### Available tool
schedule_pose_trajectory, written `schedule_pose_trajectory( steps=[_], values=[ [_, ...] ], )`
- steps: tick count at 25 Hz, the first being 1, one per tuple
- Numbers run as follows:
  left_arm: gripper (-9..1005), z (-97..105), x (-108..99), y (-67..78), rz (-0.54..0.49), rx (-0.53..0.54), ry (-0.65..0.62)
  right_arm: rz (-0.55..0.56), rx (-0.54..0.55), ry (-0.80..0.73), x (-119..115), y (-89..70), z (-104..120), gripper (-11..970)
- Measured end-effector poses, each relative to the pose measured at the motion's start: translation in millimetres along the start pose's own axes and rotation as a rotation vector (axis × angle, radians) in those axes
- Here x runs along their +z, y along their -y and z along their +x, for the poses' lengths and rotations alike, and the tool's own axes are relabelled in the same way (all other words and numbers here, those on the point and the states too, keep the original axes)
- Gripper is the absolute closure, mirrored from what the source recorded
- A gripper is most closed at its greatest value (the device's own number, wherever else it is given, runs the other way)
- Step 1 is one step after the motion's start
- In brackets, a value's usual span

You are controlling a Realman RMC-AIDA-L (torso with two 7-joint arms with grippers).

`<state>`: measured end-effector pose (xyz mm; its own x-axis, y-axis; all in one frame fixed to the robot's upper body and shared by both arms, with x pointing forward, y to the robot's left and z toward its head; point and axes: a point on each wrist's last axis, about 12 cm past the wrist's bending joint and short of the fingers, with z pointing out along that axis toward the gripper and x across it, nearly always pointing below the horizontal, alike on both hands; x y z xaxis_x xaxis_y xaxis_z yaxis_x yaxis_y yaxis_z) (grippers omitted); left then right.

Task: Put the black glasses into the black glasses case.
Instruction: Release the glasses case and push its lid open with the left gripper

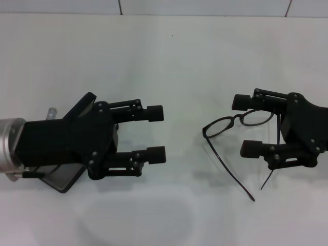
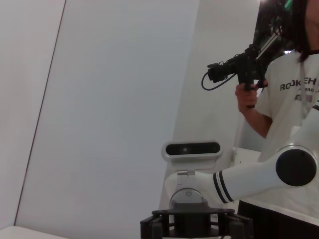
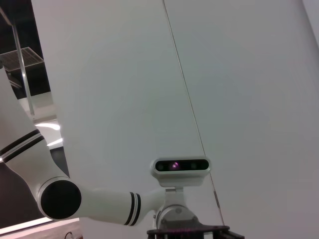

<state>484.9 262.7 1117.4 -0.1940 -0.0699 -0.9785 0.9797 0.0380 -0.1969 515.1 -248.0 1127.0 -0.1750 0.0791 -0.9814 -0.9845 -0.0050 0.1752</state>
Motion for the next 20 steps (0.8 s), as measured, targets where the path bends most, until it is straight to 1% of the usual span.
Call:
schedule_pose_trajectory(
  steps=[7,13,15,17,18,19,20],
  values=[
    [269,4,0,1.3,-0.004,0.006,0.01,-0.001,0.0,0.001,3,1.0,0,74],
    [271,4,-1,0.9,-0.005,0.008,0.01,0.012,-0.001,0.003,2,2.0,0,75],
    [271,1,-1,-1.2,-0.016,0.012,0.018,0.026,-0.007,0.005,1,2.8,0,75],
    [272,-6,-2,-7.9,-0.056,0.003,0.021,0.067,-0.021,0.014,-4,4.4,0,75],
    [272,-13,-1,-14.2,-0.095,-0.012,0.013,0.09,-0.025,0.019,-7,4.9,1,75],
    [273,-20,-1,-19.6,-0.132,-0.032,-0.007,0.123,-0.03,0.025,-13,4.9,1,75],
    [273,-30,-1,-26.6,-0.186,-0.062,-0.055,0.147,-0.031,0.031,-18,4.6,1,75]
  ],
)
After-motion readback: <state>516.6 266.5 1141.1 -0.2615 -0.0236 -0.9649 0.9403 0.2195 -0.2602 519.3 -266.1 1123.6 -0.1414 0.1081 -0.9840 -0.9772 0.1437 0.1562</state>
